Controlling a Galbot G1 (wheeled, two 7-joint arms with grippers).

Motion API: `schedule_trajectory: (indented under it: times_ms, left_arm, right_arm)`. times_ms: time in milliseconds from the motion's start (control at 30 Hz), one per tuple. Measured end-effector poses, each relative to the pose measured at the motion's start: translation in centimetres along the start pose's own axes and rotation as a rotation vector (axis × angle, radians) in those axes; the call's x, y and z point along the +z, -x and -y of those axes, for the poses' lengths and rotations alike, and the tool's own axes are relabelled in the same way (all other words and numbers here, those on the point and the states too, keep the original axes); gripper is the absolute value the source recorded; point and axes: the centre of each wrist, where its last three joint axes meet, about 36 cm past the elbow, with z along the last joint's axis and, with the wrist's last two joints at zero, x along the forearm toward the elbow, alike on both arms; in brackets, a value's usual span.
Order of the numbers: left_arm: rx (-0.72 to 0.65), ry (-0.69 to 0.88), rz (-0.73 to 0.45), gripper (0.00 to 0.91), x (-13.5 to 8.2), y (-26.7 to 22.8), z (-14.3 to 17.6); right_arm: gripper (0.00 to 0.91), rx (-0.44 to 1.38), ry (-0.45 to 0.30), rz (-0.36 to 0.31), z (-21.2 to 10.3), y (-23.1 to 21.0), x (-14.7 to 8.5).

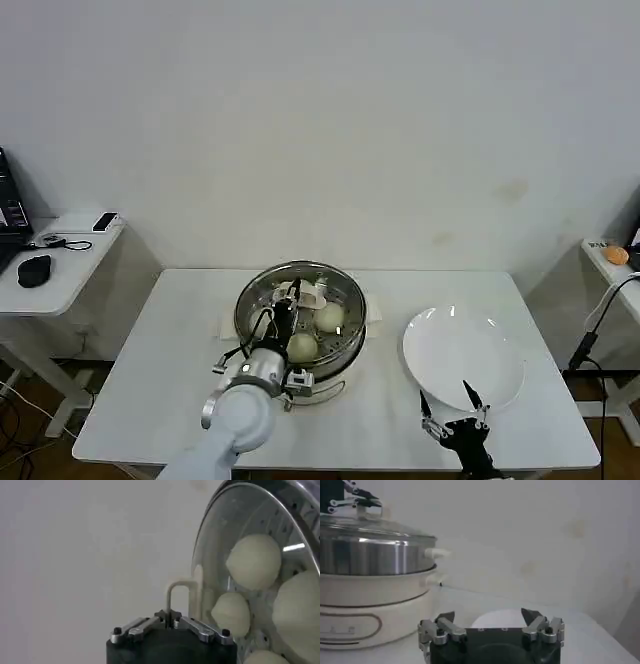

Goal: Take steamed baozi put them in steamer then cover it.

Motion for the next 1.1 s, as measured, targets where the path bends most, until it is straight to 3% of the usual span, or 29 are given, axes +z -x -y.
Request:
schedule_trajectory:
  times_ms: [167,200,233,267,1100]
  left_arm:
    - [0.003,0.0,-0.002,0.0,0.0,0.1,0.2]
    - [0.004,-0.001,-0.001,0.071,0.0,0.2,0.2]
    - [0.003,-0.002,-0.001,0.071,0.0,0.2,0.1]
    - [0.003,-0.003,-0.002,0.907,0.0,0.2,0.1]
    - [-0.02,-0.032,0.0,0.907,1.7,-3.6,-1.8]
  right_arm:
    - [0.907,-0.005,0.003,-0.003,-0.2,0.1,0.2]
    - [0.907,-0.005,0.003,-0.003,-0.2,0.1,0.2]
    - [0.907,-0.005,0.003,-0.003,-0.2,0.1,0.2]
    - [0.907,-0.006,0.003,-0.003,-0.2,0.1,0.2]
    - [0.907,-0.023,0.001,-0.005,-0.7,0.1,0.1]
